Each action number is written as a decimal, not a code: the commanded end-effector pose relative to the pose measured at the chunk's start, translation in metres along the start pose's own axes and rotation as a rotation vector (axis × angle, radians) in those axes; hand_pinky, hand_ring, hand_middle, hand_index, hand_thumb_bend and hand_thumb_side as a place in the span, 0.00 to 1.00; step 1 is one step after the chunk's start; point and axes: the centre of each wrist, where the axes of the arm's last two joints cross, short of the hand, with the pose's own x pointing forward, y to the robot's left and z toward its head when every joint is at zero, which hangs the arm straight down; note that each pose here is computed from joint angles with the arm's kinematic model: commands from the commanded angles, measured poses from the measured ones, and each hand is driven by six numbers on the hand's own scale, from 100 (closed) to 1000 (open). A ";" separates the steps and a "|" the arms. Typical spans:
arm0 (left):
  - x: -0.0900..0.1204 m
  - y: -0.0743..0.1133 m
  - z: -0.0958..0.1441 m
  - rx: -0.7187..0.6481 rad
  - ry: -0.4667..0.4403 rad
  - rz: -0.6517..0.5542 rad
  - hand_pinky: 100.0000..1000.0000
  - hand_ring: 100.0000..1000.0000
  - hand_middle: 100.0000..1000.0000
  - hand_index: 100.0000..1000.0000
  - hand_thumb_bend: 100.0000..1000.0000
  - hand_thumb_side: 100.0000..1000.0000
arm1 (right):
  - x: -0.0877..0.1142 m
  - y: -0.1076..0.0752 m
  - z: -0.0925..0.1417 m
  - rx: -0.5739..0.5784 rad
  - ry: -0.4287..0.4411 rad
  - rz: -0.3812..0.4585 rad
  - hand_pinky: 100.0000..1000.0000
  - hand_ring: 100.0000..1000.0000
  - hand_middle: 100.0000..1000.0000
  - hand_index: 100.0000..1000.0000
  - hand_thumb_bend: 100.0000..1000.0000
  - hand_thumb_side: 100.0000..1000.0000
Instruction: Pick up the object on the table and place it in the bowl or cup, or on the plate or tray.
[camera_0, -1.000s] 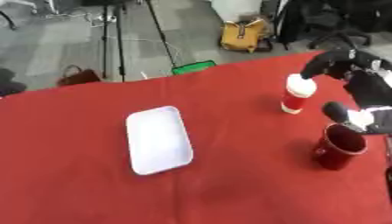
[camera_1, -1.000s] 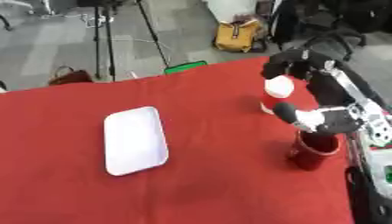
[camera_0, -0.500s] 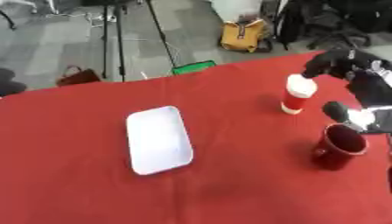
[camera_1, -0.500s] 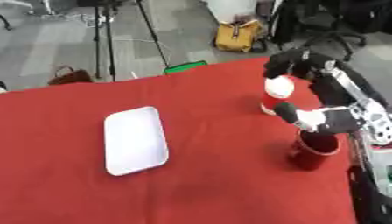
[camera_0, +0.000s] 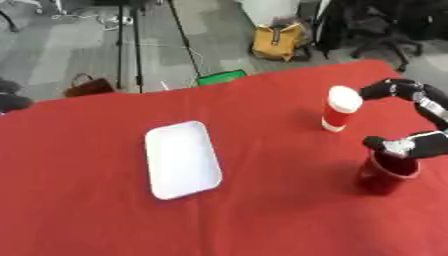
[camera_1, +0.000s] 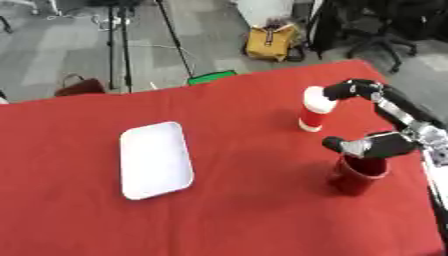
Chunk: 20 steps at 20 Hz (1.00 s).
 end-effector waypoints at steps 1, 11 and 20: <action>0.007 0.005 -0.003 -0.023 -0.024 -0.029 0.72 0.61 0.64 0.76 0.95 0.65 | -0.013 -0.009 0.011 0.202 -0.087 0.146 0.78 0.76 0.75 0.86 0.54 0.50; 0.007 0.005 -0.003 -0.027 -0.022 -0.033 0.72 0.61 0.64 0.76 0.95 0.65 | -0.041 0.013 0.038 0.350 0.002 0.122 0.79 0.77 0.76 0.88 0.54 0.54; 0.007 0.005 -0.003 -0.030 -0.021 -0.034 0.72 0.61 0.64 0.76 0.95 0.65 | -0.053 0.022 0.052 0.410 0.044 0.110 0.79 0.77 0.76 0.88 0.55 0.55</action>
